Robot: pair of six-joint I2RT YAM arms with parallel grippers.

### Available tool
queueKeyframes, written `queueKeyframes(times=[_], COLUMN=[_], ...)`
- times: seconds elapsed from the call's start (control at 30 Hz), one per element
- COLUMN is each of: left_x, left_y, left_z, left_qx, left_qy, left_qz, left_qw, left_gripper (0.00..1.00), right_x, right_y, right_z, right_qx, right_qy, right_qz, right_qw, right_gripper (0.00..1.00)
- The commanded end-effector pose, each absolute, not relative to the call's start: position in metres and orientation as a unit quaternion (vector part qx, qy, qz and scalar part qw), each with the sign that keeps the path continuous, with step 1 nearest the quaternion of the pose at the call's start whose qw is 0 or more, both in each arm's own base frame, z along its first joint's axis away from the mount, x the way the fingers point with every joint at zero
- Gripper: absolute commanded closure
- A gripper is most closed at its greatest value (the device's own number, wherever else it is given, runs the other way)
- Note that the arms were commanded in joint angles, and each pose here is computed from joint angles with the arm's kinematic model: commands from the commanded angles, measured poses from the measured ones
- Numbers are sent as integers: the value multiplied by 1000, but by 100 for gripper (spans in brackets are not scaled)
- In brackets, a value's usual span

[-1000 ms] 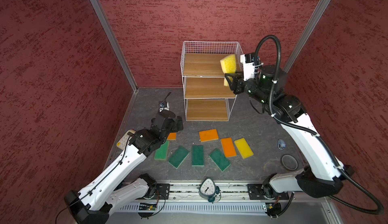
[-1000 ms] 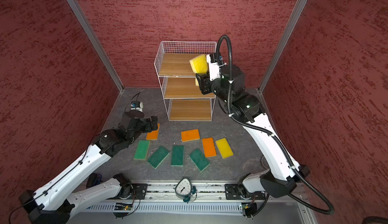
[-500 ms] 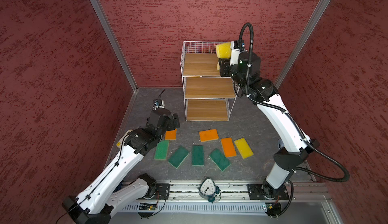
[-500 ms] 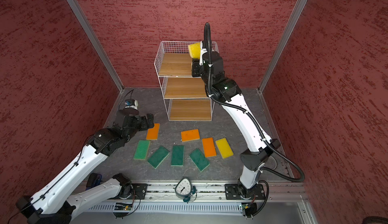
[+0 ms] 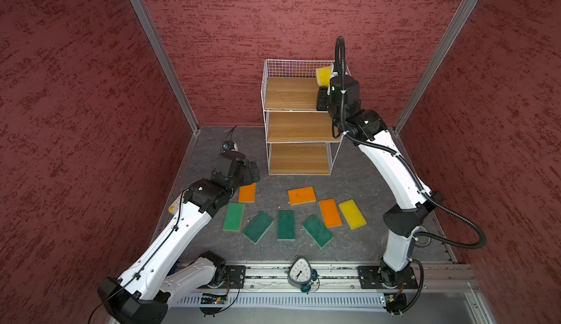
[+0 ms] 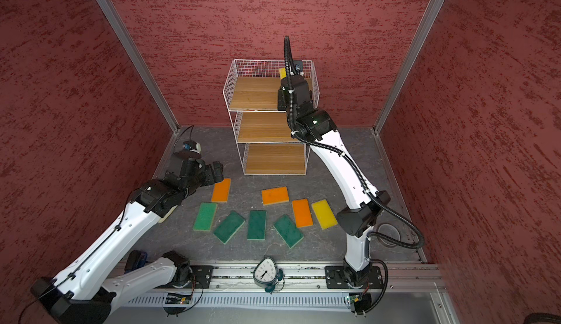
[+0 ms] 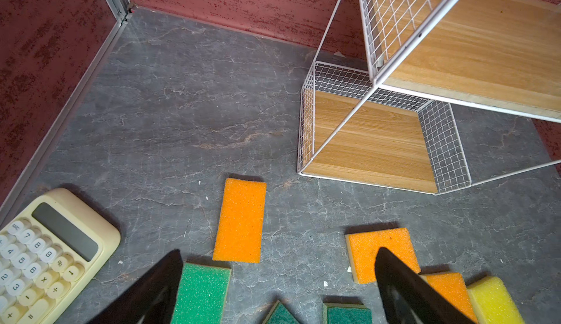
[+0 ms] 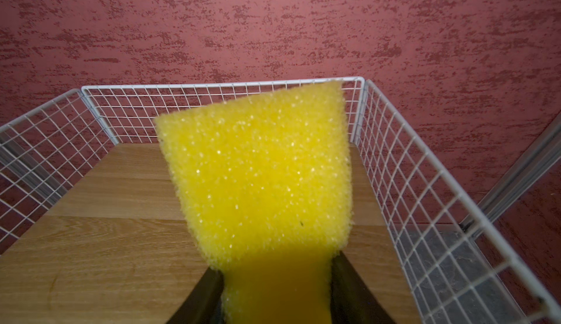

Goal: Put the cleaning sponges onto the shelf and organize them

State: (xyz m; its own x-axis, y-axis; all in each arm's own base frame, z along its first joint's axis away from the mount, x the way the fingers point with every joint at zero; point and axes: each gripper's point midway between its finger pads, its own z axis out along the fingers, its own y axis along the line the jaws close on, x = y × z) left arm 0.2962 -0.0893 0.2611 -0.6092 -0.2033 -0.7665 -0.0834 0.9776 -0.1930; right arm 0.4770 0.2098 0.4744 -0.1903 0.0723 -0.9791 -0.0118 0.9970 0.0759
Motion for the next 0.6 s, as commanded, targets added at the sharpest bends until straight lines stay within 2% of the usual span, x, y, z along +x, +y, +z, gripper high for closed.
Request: queueKeyframes(times=[0.0,0.57], left_x=[297,295], left_y=[-91,-83], left_z=[259,249], left_qx=[-79,-93], left_qy=[895,896], left_qz=[-77,-78], left_qw=[433,428], left_gripper=[1,1], right_x=[476,487], right_y=[203,205], right_z=[483,468], right_qx=[42,58], right_qy=[763,774], right_qz=[22,8], right_qw=[645,630], right_gripper=[51,44])
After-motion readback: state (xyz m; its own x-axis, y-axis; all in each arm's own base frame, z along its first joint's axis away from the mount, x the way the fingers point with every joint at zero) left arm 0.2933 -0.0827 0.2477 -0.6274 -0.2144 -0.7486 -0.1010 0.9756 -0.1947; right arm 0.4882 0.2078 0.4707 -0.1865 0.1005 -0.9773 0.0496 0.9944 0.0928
